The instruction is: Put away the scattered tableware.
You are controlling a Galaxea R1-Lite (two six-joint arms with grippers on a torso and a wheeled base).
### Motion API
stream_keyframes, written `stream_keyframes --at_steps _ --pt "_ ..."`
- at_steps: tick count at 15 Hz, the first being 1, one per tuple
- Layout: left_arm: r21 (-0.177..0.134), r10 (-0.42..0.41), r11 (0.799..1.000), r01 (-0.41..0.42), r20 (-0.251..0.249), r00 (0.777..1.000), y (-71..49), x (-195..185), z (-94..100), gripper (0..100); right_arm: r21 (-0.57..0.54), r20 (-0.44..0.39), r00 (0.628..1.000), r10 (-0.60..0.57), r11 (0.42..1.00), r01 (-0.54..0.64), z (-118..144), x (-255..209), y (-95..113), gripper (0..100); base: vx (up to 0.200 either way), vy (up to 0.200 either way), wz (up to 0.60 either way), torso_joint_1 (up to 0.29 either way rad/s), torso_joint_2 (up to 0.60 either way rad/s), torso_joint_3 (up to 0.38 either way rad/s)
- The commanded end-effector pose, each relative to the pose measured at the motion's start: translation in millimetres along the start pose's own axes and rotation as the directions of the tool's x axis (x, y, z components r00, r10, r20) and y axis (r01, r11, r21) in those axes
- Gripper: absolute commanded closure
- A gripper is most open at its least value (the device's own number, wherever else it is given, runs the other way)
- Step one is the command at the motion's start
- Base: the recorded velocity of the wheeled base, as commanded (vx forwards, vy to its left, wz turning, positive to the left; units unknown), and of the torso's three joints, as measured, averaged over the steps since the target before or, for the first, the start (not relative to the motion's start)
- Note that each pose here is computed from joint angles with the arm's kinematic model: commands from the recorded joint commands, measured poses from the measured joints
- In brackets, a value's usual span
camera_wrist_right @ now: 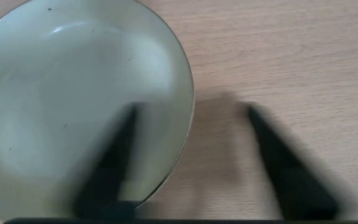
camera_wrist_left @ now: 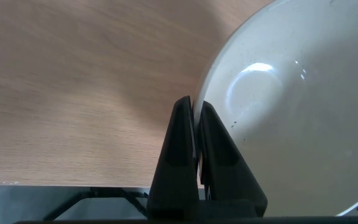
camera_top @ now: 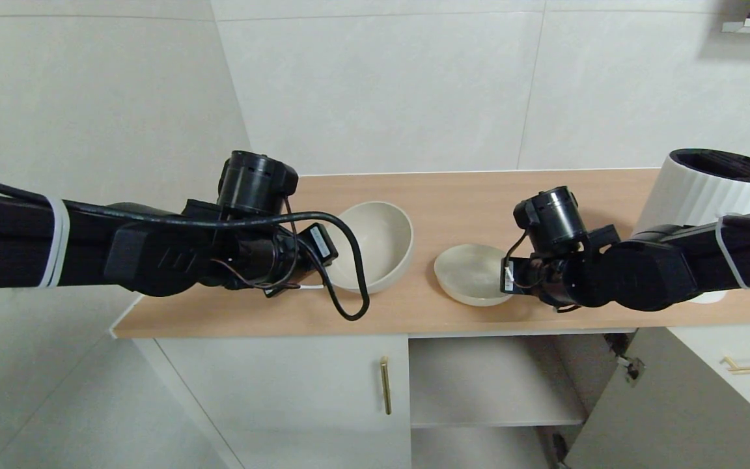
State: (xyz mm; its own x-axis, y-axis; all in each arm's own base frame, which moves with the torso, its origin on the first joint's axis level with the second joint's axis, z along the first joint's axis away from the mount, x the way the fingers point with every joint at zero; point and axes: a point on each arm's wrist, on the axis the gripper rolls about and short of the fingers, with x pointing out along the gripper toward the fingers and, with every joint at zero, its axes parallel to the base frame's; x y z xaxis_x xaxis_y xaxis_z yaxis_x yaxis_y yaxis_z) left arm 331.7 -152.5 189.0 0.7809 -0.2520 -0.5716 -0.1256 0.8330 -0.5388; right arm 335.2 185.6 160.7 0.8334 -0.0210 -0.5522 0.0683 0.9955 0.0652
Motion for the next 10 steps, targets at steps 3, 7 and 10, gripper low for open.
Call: stream_keyframes --at_steps 3,7,10 --pt "-0.001 -0.006 1.0 0.006 0.005 1.0 -0.7 -3 1.1 100 0.003 0.002 1.0 0.002 1.0 -0.002 1 -1 0 100 0.0 0.0 0.0 0.0 0.0 0.0" --pt "-0.001 -0.006 1.0 0.006 0.005 1.0 -0.6 -4 1.1 100 0.005 0.007 1.0 0.004 1.0 -0.004 2 -3 -1 100 0.0 0.0 0.0 0.0 0.0 0.0" --pt "0.001 -0.016 1.0 0.016 0.006 1.0 0.7 -16 1.4 100 0.018 0.023 1.0 0.015 1.0 -0.015 9 -15 -5 100 0.0 0.0 0.0 0.0 0.0 0.0"
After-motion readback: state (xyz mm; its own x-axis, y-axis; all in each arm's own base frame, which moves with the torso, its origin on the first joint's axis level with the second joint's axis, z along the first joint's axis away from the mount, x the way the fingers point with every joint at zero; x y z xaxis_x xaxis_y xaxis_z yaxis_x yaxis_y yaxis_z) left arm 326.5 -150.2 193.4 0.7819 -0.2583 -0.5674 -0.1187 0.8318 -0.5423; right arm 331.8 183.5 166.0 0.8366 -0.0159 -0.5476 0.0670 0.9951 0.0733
